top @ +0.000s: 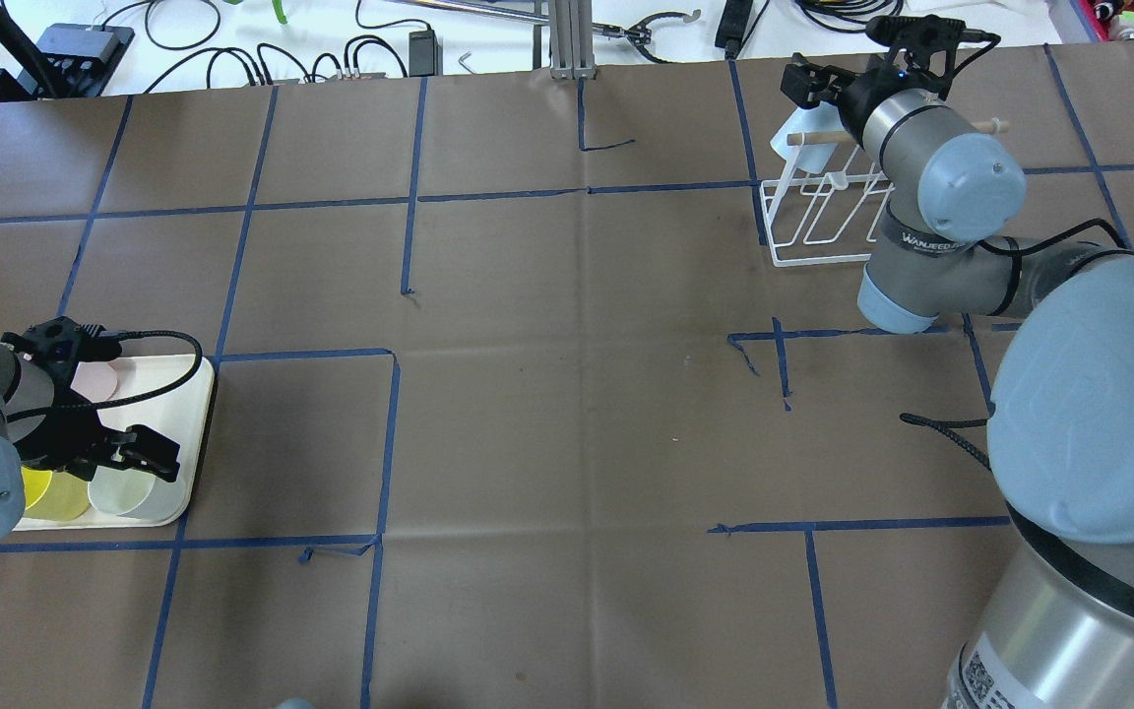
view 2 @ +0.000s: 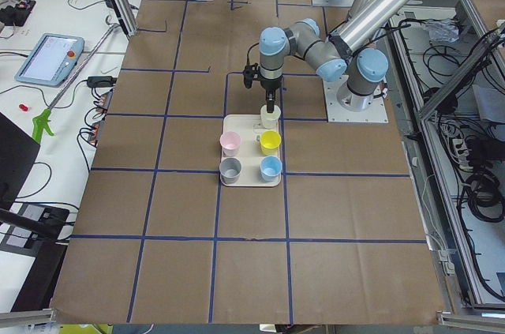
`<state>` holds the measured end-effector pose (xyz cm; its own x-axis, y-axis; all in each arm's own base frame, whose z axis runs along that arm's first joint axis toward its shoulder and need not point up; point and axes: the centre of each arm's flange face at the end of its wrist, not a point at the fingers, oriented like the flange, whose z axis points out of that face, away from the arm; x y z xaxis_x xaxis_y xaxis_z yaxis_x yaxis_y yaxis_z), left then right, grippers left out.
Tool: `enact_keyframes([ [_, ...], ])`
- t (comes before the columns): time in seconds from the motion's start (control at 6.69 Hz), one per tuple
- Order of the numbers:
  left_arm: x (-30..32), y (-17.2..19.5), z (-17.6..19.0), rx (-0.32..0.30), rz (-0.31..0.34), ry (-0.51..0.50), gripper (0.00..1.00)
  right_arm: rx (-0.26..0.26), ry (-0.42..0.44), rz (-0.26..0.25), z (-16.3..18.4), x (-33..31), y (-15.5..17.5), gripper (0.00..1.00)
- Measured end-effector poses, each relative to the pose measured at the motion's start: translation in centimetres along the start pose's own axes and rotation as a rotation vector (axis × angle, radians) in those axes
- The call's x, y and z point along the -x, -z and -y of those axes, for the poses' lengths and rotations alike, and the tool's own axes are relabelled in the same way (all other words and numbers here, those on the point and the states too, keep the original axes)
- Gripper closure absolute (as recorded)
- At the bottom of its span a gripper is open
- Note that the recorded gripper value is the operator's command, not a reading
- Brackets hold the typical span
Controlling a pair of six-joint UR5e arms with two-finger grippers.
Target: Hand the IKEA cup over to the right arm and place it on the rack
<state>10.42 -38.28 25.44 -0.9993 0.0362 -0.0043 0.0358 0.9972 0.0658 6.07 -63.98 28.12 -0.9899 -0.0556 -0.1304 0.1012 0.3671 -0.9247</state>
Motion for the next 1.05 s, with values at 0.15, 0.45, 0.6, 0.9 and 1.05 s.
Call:
enact_keyframes([
  [0.15, 0.0, -1.0, 0.1, 0.014, -0.007, -0.001, 0.02, -0.031, 0.007, 0.005, 1.8, 0.6, 1.3, 0.00],
  [0.45, 0.1, -1.9, 0.0, 0.034, -0.011, -0.005, 0.32, -0.062, 0.011, 0.033, 5.2, 3.0, 5.7, 0.00],
  [0.6, 0.2, -2.1, -0.1, 0.044, -0.004, -0.006, 0.64, -0.073, -0.028, 0.052, 6.3, 4.6, 8.6, 0.00],
  [0.9, 0.3, -2.2, -0.3, 0.067, 0.014, -0.002, 0.96, -0.080, -0.173, 0.112, 6.5, 8.4, 14.2, 0.00],
  [1.05, 0.4, -2.1, -0.3, 0.068, 0.016, -0.002, 1.00, -0.066, -0.259, 0.158, 5.7, 11.0, 16.6, 0.00],
])
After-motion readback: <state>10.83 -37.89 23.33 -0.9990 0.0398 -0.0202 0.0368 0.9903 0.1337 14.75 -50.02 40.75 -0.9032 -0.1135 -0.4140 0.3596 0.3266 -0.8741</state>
